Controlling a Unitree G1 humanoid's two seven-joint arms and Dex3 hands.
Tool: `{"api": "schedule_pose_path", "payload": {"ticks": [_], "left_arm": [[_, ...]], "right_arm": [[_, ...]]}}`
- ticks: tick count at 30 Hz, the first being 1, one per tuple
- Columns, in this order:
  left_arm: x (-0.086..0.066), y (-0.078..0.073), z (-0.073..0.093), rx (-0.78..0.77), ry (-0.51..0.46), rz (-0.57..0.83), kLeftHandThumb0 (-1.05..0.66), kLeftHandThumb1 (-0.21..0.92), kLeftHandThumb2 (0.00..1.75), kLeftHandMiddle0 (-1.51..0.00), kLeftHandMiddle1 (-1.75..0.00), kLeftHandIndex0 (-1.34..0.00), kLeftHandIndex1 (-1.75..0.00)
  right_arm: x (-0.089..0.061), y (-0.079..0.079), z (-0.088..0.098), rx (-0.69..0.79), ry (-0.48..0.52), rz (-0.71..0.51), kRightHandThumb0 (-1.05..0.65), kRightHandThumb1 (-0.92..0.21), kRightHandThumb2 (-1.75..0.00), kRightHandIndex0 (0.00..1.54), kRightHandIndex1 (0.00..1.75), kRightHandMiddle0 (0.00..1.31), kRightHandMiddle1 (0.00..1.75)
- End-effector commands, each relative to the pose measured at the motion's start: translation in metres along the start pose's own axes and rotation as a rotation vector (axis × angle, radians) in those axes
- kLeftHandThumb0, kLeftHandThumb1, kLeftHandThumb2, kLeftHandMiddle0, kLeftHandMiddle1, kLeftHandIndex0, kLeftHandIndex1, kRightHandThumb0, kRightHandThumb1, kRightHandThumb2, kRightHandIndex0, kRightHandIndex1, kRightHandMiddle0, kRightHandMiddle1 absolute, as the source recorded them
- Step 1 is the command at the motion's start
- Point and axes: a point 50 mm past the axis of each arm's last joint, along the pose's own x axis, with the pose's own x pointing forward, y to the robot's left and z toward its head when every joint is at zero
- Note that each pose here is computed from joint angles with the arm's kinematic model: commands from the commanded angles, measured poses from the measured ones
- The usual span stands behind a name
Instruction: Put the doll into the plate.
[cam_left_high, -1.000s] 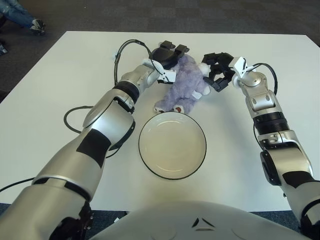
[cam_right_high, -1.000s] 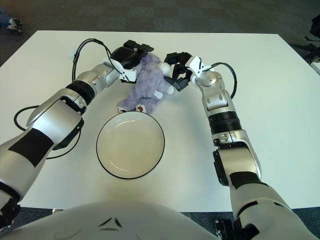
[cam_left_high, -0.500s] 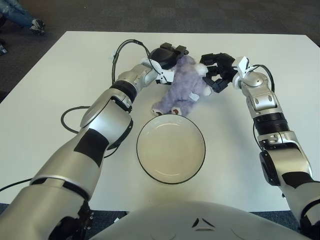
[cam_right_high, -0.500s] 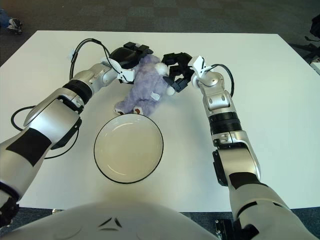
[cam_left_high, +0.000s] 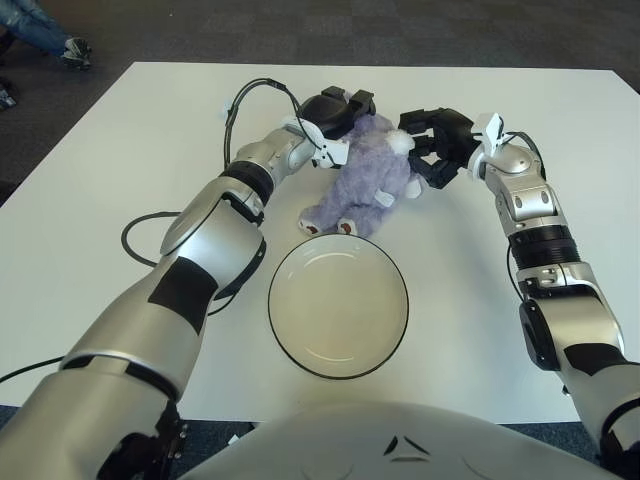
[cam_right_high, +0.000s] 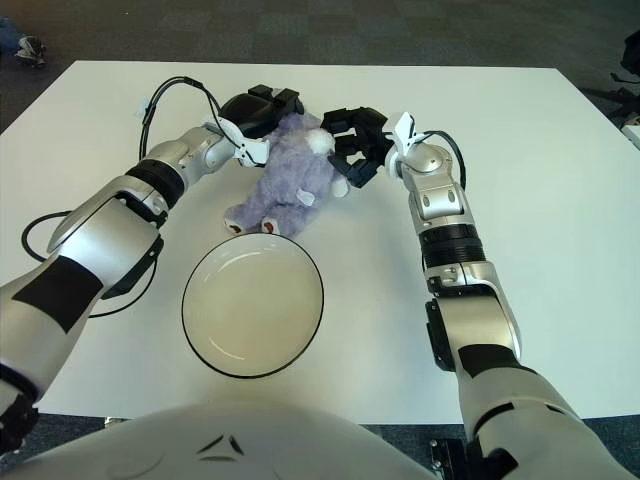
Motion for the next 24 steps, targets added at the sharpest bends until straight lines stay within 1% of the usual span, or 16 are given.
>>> {"api": "schedule_pose_path", "payload": {"ticks": [1,4,7,8,10,14,19,24], "left_arm": [[-0.0017,-0.001,-0.0007,0.011,-0.004,0.027,0.02,0.34,1.18,-0.66,-1.5,-0.41,-1.64],[-0.0015,-0.001,-0.0005,0.014,0.001,0.046,0.0,0.31,1.24,-0.69,-1.52,-0.45,-1.68],[-0.0017,-0.0011,-0.0008,0.012,0.009,0.066,0.0,0.28,1.27,-0.7,-1.51,-0.47,-1.72],[-0.002,-0.0014,-0.0011,0.004,0.016,0.082,0.0,0.28,1.27,-0.72,-1.47,-0.49,-1.72],[-0.0023,-0.0016,-0.0013,-0.01,0.027,0.108,0.0,0.22,1.3,-0.79,-1.36,-0.56,-1.74],[-0.0027,-0.0021,-0.0018,-0.022,0.044,0.137,0.0,0.14,1.36,-0.87,-1.26,-0.64,-1.74],[-0.0029,-0.0033,-0.0033,-0.047,0.079,0.159,0.0,0.1,1.41,-0.92,-1.23,-0.67,-1.75],[-0.0033,-0.0032,-0.0038,-0.065,0.095,0.186,0.0,0.07,1.45,-0.94,-1.27,-0.66,-1.75]], "right_arm": [[0.0011,-0.0016,0.0039,0.034,-0.03,0.021,-0.01,0.01,-1.53,0.8,1.75,0.93,1.25],[0.0007,-0.002,0.004,0.044,-0.033,0.027,-0.01,0.02,-1.53,0.81,1.75,0.93,1.26],[0.0005,-0.0022,0.004,0.049,-0.032,0.03,-0.01,0.02,-1.54,0.81,1.75,0.92,1.26],[0.0004,-0.0024,0.0039,0.049,-0.031,0.031,-0.01,0.02,-1.54,0.82,1.75,0.92,1.27],[0.0001,-0.0026,0.0038,0.049,-0.03,0.032,-0.01,0.02,-1.54,0.82,1.75,0.91,1.28],[-0.0001,-0.0028,0.0036,0.049,-0.033,0.032,-0.01,0.01,-1.54,0.82,1.75,0.9,1.29],[-0.0003,-0.0029,0.003,0.051,-0.033,0.027,-0.01,0.01,-1.54,0.82,1.75,0.89,1.3],[-0.0005,-0.003,0.0028,0.047,-0.027,0.024,-0.01,0.01,-1.54,0.82,1.75,0.88,1.31]]}}
